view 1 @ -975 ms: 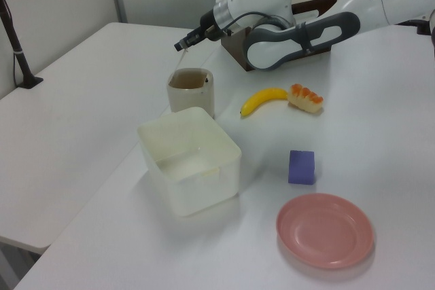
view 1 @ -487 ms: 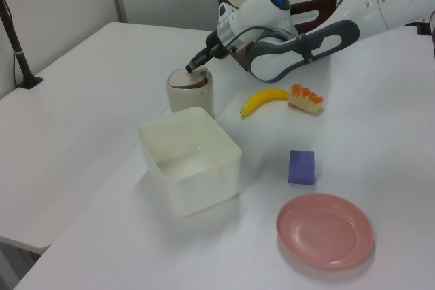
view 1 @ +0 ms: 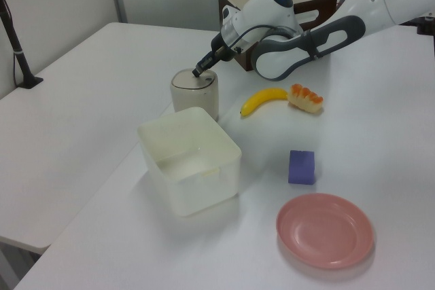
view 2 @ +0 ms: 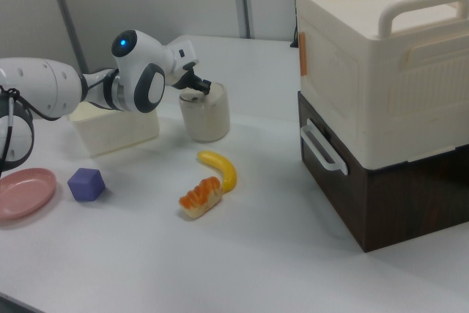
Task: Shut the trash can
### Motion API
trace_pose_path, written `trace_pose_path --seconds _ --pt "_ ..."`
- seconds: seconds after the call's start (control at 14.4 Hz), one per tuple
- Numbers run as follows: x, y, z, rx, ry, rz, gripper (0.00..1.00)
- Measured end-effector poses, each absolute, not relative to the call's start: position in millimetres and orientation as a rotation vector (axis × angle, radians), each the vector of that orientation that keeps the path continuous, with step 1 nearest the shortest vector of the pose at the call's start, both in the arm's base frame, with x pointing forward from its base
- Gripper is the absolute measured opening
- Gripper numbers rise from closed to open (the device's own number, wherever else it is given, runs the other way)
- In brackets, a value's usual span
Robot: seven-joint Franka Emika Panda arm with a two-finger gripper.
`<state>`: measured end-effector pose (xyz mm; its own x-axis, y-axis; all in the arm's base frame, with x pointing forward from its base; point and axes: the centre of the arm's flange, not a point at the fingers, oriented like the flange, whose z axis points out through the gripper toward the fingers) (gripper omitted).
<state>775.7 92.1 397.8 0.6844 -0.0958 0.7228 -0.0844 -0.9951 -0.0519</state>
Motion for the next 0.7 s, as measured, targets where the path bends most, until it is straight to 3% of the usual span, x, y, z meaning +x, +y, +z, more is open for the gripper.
trace_pose_path --seconds 0.7 --pt "767.6 96.3 402.6 -2.872 0.156 -1.193 0.01"
